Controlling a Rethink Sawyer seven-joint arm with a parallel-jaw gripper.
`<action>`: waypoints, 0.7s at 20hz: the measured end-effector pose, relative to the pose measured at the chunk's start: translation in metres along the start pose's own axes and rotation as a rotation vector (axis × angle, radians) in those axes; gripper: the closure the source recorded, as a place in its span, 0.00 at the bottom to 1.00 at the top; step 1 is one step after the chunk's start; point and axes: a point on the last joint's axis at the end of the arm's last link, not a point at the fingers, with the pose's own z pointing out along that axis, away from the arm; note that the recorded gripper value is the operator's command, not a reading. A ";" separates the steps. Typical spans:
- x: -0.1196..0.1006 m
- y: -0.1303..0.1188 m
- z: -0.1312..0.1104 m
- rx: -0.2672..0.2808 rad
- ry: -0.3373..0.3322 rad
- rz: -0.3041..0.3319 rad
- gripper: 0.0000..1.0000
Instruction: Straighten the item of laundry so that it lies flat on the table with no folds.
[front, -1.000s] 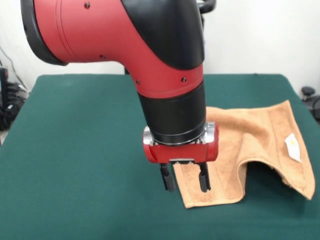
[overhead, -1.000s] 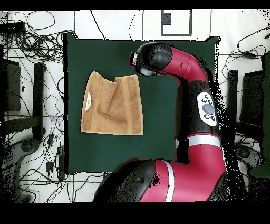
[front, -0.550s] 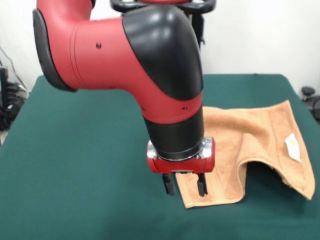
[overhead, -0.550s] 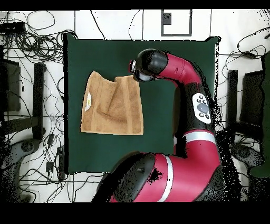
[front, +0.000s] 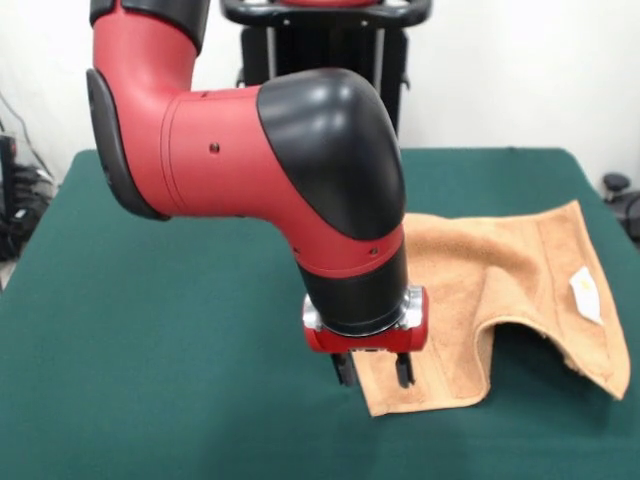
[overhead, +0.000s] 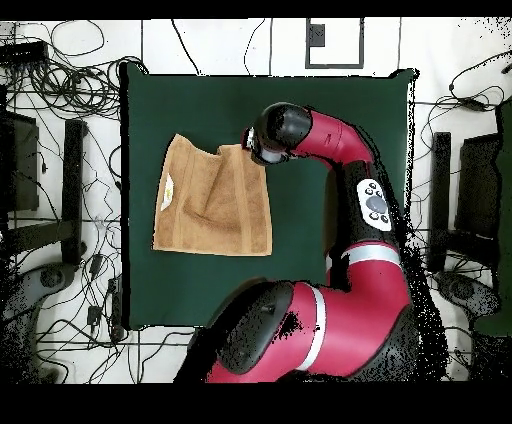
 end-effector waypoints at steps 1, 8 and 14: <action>0.002 0.000 0.002 -0.001 0.011 0.000 0.00; 0.006 0.000 0.005 0.000 0.035 -0.001 0.00; 0.005 0.000 0.004 0.001 0.034 -0.002 0.00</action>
